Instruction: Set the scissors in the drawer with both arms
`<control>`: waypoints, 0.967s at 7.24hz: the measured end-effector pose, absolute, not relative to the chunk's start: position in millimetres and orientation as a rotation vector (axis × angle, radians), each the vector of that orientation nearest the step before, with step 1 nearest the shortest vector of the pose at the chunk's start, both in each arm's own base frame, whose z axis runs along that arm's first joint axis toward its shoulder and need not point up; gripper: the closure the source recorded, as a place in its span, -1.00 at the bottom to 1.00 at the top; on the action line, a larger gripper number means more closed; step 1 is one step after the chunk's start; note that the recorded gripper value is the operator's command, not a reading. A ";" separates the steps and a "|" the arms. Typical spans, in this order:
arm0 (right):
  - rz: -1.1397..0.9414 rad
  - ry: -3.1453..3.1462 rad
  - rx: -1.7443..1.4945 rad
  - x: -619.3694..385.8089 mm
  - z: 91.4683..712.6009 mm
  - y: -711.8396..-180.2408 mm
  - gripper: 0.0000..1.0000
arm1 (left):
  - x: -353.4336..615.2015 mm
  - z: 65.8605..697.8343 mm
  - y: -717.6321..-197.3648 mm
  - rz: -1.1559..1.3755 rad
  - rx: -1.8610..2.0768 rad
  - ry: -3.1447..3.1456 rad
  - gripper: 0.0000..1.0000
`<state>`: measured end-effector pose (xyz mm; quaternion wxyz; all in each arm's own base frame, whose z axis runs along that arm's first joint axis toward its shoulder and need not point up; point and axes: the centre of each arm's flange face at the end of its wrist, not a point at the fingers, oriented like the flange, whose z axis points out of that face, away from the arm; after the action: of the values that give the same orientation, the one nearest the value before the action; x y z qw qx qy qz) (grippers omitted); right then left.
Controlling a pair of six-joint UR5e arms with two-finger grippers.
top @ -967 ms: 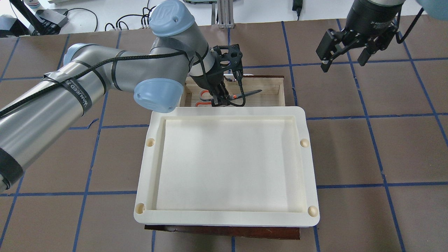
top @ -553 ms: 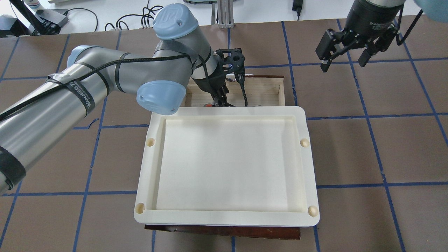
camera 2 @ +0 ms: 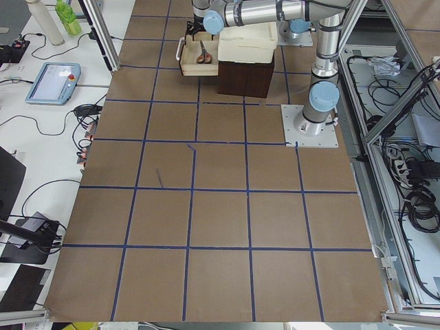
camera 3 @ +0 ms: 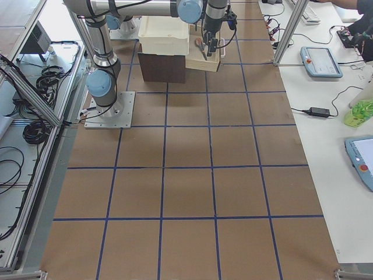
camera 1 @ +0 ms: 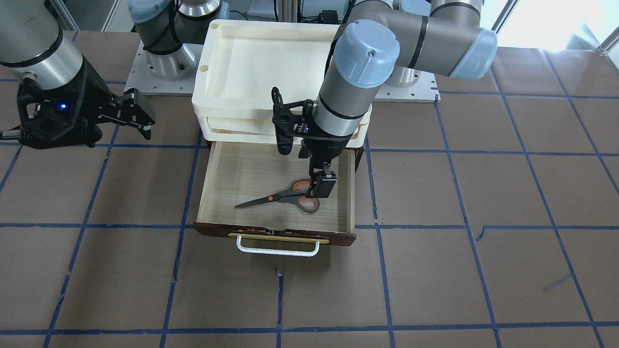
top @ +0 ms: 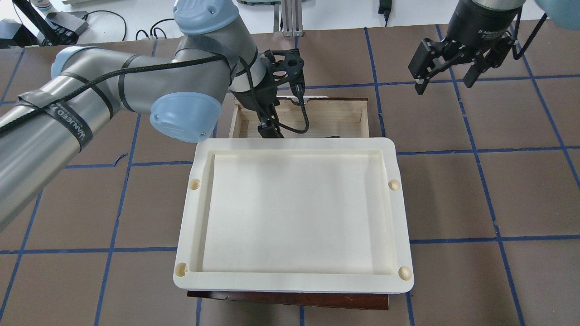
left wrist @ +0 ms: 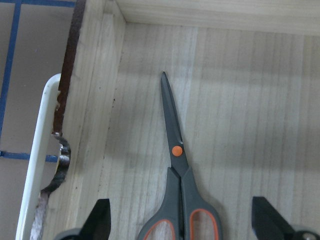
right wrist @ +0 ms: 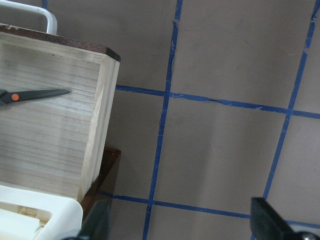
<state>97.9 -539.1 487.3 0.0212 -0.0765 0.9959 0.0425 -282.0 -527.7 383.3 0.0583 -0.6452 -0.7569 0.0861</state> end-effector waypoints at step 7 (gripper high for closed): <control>0.131 3.084 -0.241 96.3 487.1 -539.7 -1.00 | -135.3 491.3 -500.0 0.144 -1.248 -2.891 -1.00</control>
<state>96.3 -539.7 487.1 0.0225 -0.0777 0.9958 0.0423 -135.3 -500.0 491.3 -0.0055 -0.3959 -0.9172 0.0456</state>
